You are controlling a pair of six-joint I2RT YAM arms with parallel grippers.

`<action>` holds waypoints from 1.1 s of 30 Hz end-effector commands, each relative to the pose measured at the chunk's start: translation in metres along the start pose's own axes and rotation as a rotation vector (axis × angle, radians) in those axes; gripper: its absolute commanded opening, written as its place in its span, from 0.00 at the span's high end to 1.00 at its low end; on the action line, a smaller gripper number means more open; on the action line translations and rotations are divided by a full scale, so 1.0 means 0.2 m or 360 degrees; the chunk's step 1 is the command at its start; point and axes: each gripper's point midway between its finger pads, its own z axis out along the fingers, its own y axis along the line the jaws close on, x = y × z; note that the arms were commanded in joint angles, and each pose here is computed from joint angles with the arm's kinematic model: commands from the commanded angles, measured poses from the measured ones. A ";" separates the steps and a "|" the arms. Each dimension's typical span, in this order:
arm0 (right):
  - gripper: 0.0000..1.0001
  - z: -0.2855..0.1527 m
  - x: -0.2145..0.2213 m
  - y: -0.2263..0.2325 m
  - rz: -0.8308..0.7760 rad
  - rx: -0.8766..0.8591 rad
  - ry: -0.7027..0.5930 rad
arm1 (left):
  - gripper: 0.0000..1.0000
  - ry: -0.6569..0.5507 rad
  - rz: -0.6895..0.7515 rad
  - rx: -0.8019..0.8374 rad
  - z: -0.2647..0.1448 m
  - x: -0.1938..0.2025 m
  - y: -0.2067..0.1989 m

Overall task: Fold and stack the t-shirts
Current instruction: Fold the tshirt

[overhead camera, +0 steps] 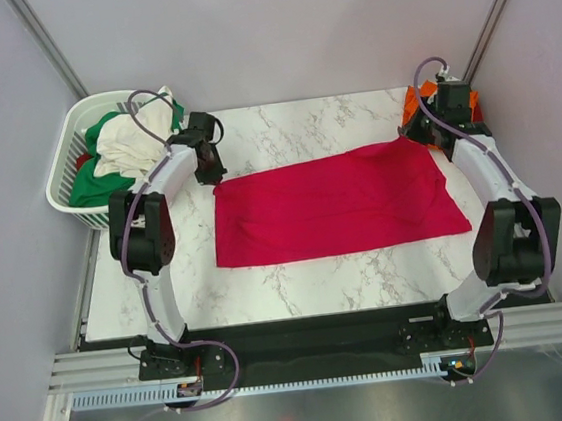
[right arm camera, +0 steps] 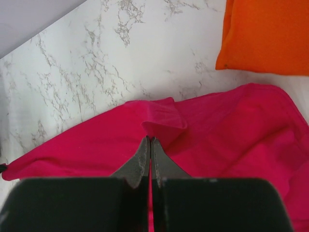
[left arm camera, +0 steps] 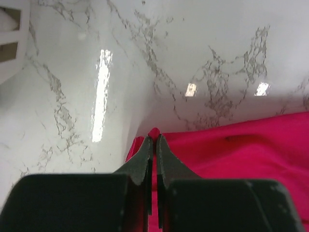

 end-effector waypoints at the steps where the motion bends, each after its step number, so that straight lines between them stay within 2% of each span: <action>1: 1.00 -0.18 -0.04 0.01 0.0039 0.0031 -0.0151 | 0.98 -0.0050 0.0025 0.0024 -0.15 0.02 -0.01; 5: 1.00 -0.28 0.06 -0.10 0.0042 0.0190 -0.0117 | 0.98 -0.0069 0.0017 0.0029 -0.26 0.08 0.01; 11: 1.00 -0.44 0.11 -0.23 0.0082 0.0375 -0.0175 | 0.98 -0.0003 0.0022 -0.0035 -0.28 0.24 0.11; 19: 1.00 -0.62 0.18 -0.45 0.0311 0.0587 -0.0280 | 0.98 -0.0035 0.0035 -0.0088 -0.38 0.30 0.19; 27: 1.00 -0.75 0.21 -0.58 0.0481 0.0681 -0.0370 | 0.98 -0.0017 0.0086 -0.0124 -0.39 0.36 0.21; 33: 1.00 -0.89 0.12 -0.64 0.0614 0.0696 -0.0516 | 0.98 -0.0023 0.0207 -0.0201 -0.36 0.40 0.16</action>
